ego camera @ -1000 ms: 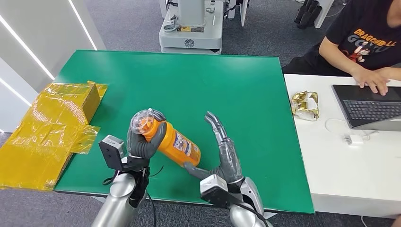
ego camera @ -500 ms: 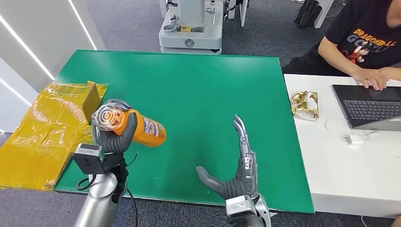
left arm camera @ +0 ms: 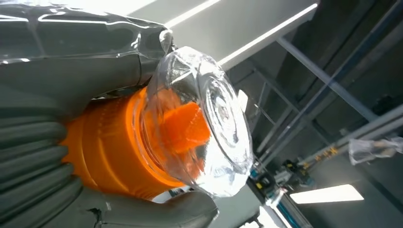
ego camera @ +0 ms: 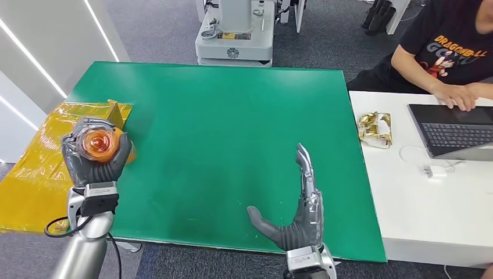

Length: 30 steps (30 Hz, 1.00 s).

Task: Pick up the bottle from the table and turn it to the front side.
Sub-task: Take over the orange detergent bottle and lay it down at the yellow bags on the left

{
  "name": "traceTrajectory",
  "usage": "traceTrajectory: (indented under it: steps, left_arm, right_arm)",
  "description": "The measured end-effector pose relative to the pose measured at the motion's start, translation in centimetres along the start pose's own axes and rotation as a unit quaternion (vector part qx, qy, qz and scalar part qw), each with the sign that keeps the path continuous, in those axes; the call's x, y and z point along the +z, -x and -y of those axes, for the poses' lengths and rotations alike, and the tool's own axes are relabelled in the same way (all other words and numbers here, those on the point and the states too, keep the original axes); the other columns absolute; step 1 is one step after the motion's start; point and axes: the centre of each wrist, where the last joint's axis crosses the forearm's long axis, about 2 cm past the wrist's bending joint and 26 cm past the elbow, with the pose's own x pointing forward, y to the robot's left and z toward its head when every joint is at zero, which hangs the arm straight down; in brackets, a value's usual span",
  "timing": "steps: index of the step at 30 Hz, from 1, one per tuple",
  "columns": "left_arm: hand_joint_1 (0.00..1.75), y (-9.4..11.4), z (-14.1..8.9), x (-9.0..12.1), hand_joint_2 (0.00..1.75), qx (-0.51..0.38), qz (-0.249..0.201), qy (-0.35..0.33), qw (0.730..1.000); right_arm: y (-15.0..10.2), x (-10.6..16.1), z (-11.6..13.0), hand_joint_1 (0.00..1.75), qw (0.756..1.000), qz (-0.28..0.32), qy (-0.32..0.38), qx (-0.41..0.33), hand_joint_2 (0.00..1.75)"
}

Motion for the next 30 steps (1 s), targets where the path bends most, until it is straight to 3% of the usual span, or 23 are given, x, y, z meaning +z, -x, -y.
traceTrajectory:
  steps: [7,12,18,25,30]
  left_arm:
    - [1.75,2.9,-3.0,-0.5,1.75,-0.166,0.034,0.076,0.983]
    - [1.75,5.6,-5.0,-0.4,1.75,-0.259,0.041,0.143,0.954]
    - [1.75,8.3,-5.8,-0.1,1.75,-0.291,0.009,0.206,0.934]
    - [1.75,10.5,-5.4,1.8,1.75,-0.32,-0.027,0.264,0.91]
    - [1.75,11.8,-5.0,3.1,1.75,-0.359,-0.062,0.358,0.86]
  right_arm:
    - [0.0,0.0,0.0,0.0,1.0,0.001,-0.005,-0.012,1.75]
    - [-0.4,-0.4,0.1,0.0,0.999,0.013,0.008,-0.049,1.75]
    - [-1.4,-1.2,0.5,0.0,0.995,0.048,0.039,-0.08,1.75]
    - [-2.9,-2.0,0.9,0.0,0.989,0.086,0.073,-0.099,1.75]
    - [-3.8,-3.0,1.3,0.0,0.983,0.092,0.113,-0.112,1.75]
